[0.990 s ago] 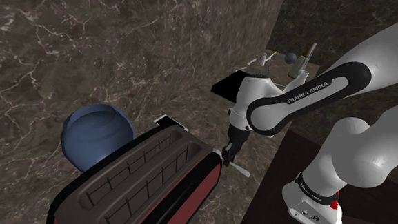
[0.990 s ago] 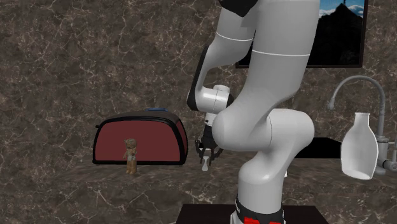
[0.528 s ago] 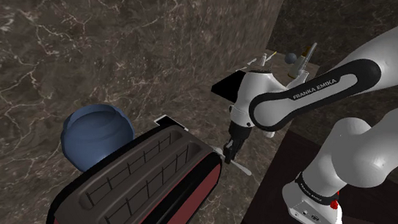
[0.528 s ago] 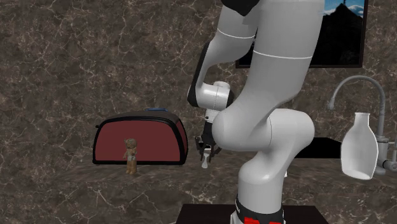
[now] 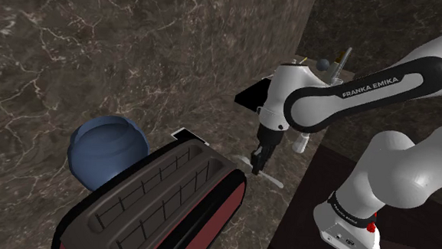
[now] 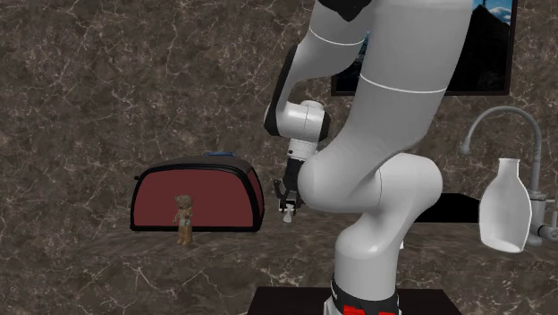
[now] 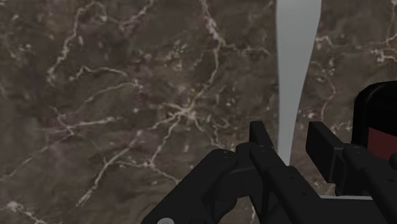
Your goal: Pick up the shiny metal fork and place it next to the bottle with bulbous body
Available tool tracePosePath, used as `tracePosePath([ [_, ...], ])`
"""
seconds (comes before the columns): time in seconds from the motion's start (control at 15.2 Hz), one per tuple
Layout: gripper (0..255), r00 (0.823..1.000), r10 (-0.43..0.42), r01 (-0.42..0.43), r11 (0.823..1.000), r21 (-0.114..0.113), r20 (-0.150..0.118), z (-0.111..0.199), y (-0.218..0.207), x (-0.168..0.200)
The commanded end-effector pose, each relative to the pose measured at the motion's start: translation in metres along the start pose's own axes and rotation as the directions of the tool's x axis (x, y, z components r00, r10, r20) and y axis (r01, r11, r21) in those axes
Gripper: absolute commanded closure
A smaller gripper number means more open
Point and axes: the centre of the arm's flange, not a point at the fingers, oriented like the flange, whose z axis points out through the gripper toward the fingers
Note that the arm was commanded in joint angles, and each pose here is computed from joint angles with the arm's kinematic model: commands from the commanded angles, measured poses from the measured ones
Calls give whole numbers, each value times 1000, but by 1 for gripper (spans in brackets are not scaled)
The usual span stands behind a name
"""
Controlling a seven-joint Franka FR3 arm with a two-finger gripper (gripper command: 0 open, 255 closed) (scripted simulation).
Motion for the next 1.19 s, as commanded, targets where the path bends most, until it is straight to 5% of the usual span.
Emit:
tracePosePath([
  [0.0, 255, 1000, 0, 0, 1000, 0, 0, -11, -1, -2],
  [1.12, 255, 1000, 0, 0, 1000, 0, 0, -98, -20, -10],
])
